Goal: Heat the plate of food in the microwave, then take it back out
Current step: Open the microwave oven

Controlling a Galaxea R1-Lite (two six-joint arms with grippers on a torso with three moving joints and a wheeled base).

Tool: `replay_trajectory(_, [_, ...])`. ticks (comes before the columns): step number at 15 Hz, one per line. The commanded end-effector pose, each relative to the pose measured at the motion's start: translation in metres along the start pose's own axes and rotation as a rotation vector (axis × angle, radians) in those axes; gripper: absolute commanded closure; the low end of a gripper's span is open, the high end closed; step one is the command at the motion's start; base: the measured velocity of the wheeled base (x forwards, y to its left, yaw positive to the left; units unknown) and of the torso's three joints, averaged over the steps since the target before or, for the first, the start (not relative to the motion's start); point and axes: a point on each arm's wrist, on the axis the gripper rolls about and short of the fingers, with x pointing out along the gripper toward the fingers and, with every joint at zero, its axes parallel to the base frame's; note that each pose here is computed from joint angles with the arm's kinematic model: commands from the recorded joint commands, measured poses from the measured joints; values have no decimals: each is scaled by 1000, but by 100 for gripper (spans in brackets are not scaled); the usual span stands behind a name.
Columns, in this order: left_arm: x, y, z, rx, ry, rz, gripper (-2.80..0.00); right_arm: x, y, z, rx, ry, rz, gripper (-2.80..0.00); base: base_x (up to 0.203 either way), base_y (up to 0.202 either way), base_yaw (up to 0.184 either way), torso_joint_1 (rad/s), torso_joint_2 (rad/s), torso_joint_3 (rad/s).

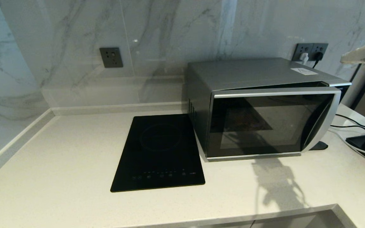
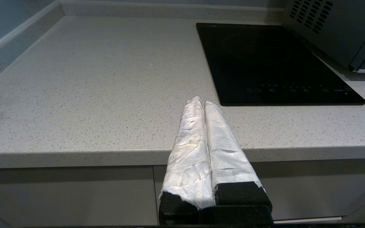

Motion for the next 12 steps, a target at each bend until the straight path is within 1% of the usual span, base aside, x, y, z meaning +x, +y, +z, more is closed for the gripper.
replay_trajectory(1, [0,0,0,-1,1,1,0,39,3,2,29,38,-53,0,0,0,0,0,0,0])
replay_trajectory(5, [0,0,0,-1,1,1,0,103,-6,0,100,90,-153,0,0,0,0,0,0,0])
replay_trajectory(7, [0,0,0,-1,1,1,0,134,-14,-2,123,105,-196,0,0,0,0,0,0,0])
replay_trajectory(9, [0,0,0,-1,1,1,0,159,-24,0,138,100,-230,0,0,0,0,0,0,0])
replay_trajectory(12, [0,0,0,-1,1,1,0,181,-39,-7,132,133,-252,0,0,0,0,0,0,0])
